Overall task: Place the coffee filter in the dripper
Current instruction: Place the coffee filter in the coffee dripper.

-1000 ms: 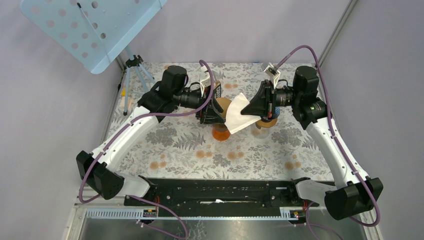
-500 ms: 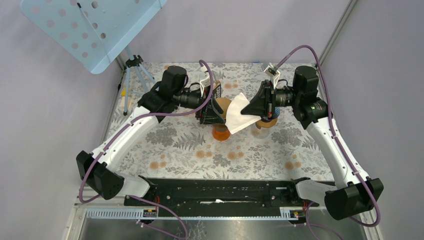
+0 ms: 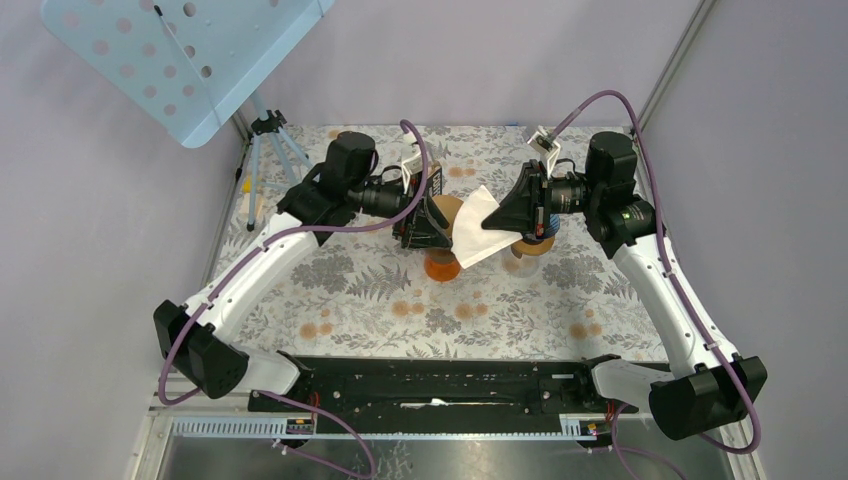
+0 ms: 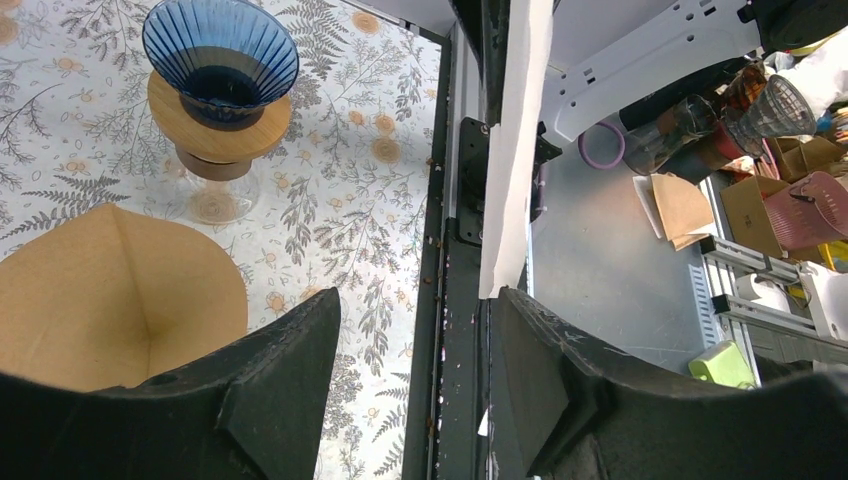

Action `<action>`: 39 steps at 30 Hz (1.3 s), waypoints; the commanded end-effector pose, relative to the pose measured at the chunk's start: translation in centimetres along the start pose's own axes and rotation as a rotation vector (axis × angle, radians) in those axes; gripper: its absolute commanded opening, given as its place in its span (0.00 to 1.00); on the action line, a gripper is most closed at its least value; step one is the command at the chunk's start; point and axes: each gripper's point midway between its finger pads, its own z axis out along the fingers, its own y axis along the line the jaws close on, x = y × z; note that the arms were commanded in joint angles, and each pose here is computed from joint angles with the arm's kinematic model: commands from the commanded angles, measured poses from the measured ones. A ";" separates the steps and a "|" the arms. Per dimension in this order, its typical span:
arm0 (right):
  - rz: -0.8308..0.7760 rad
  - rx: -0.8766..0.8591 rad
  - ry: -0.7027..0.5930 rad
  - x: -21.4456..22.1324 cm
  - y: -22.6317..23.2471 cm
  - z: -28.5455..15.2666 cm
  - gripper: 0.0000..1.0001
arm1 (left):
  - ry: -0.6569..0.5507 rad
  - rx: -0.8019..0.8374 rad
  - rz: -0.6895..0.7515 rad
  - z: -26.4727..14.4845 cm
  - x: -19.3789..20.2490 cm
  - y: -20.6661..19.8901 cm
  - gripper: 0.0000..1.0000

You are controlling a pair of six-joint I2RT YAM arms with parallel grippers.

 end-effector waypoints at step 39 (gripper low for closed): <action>-0.074 0.029 -0.005 -0.9 0.5 -0.1 0.00 | -0.025 0.047 0.053 0.5 -1.3 -0.6 0.62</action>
